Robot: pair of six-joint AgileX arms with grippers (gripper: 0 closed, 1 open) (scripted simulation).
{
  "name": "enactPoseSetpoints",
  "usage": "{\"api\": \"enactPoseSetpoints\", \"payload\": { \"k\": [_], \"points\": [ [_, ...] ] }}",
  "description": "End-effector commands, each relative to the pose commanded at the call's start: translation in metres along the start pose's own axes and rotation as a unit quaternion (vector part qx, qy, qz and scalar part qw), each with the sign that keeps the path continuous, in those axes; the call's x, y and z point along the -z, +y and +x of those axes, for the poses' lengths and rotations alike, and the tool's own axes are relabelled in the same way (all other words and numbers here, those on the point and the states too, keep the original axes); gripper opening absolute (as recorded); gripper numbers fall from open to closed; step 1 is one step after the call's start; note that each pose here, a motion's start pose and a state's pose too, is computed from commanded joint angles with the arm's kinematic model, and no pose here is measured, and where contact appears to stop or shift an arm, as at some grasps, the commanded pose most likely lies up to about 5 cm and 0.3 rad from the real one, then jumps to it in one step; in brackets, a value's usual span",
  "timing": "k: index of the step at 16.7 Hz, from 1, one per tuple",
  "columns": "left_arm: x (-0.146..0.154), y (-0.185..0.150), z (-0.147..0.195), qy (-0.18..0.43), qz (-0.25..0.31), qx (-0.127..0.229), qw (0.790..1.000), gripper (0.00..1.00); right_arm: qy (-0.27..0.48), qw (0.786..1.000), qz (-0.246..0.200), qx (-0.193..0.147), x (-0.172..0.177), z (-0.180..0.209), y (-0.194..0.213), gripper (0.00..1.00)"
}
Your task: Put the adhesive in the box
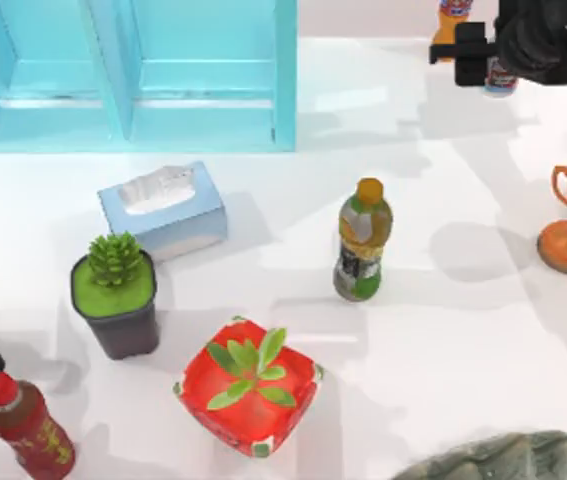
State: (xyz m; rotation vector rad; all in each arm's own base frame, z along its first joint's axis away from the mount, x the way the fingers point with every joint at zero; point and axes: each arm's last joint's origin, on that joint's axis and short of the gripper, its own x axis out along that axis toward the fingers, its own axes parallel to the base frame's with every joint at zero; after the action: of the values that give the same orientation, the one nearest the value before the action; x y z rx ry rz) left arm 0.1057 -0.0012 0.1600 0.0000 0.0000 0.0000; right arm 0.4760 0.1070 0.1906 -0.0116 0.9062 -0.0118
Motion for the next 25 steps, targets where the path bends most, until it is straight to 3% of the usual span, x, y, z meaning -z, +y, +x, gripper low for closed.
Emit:
{"api": "enactPoseSetpoints", "payload": {
  "k": [3, 6, 11, 14, 17, 25],
  "points": [
    [0.0, 0.0, 0.0, 0.0, 0.0, 0.0, 1.0, 1.0, 0.006, 1.0, -0.001, -0.006, 0.002, -0.019, -0.049, 0.0],
    [0.0, 0.0, 0.0, 0.0, 0.0, 0.0, 1.0, 1.0, 0.003, 1.0, 0.006, -0.006, 0.019, -0.062, -0.131, 0.0],
    [0.0, 0.0, 0.0, 0.0, 0.0, 0.0, 1.0, 1.0, -0.003, 1.0, 0.013, -0.001, 0.102, -0.141, -0.23, 0.0],
    [0.0, 0.0, 0.0, 0.0, 0.0, 0.0, 1.0, 1.0, -0.003, 1.0, 0.013, -0.002, 0.159, -0.17, -0.249, 0.0],
    [0.0, 0.0, 0.0, 0.0, 0.0, 0.0, 1.0, 1.0, -0.01, 1.0, 0.011, 0.0, 0.191, -0.186, -0.254, 0.0],
    [0.0, 0.0, 0.0, 0.0, 0.0, 0.0, 1.0, 1.0, 0.007, 1.0, 0.019, -0.001, 0.201, -0.175, -0.255, 0.0]
  ]
}}
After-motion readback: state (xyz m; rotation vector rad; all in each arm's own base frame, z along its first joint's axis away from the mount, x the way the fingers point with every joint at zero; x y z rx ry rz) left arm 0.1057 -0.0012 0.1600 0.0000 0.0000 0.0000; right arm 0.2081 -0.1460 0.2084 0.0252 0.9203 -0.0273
